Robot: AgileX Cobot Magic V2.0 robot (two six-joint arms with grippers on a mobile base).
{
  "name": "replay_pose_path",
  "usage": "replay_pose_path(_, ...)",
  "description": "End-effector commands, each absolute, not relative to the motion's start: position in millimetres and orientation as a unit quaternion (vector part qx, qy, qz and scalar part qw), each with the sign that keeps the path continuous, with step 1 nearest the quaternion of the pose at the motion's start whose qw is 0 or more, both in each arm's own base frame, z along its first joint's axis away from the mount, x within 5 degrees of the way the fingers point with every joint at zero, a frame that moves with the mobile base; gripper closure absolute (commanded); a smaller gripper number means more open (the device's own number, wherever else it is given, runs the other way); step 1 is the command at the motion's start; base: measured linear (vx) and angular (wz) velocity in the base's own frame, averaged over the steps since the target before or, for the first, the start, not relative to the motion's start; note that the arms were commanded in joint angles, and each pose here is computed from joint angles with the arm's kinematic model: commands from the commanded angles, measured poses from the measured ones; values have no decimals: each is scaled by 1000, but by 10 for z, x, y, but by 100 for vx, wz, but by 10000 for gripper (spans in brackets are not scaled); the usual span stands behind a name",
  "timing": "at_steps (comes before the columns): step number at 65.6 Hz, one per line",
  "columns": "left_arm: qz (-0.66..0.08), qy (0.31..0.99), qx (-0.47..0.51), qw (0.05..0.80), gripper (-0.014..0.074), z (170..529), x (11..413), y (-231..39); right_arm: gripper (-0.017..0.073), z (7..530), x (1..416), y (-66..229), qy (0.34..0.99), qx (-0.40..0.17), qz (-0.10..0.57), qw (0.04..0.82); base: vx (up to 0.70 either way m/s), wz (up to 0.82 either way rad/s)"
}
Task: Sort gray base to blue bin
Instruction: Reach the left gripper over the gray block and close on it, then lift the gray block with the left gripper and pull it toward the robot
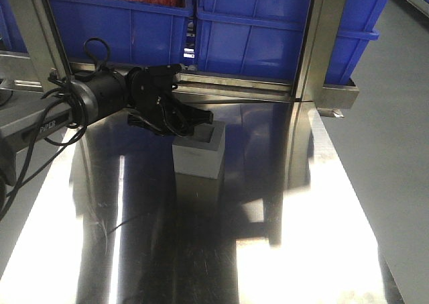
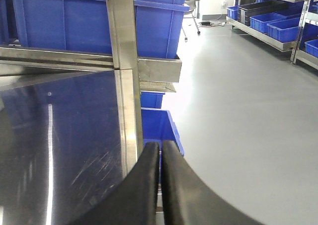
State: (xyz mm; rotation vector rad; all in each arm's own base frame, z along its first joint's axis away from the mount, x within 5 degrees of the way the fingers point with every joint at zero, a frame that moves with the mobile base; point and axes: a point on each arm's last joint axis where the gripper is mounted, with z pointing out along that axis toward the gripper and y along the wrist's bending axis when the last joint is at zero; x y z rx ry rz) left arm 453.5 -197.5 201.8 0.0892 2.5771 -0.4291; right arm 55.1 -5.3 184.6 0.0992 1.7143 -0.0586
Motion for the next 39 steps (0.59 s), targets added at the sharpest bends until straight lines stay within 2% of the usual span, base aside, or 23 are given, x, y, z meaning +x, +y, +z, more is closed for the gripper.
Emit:
replay_pose_path(1,-175,937,34,301,549,2376,4512,-1978,564,1896,568,-58,737,37,-34,674,0,0)
replay_pose_path(6,-177,935,33,306,602,2388,4518,-1980,564,1896,568,-58,737,37,-34,674,0,0)
replay_pose_path(14,-182,929,33,322,601,2515,4498,-1969,564,1896,568,-58,737,37,-34,674,0,0)
replay_pose_path(26,-207,893,31,398,600,3049,4379,-1930,564,1896,568,-58,737,37,-34,674,0,0)
replay_pose_path(39,-224,834,33,503,600,3725,3993,-1731,564,1896,568,-58,737,37,-34,674,0,0)
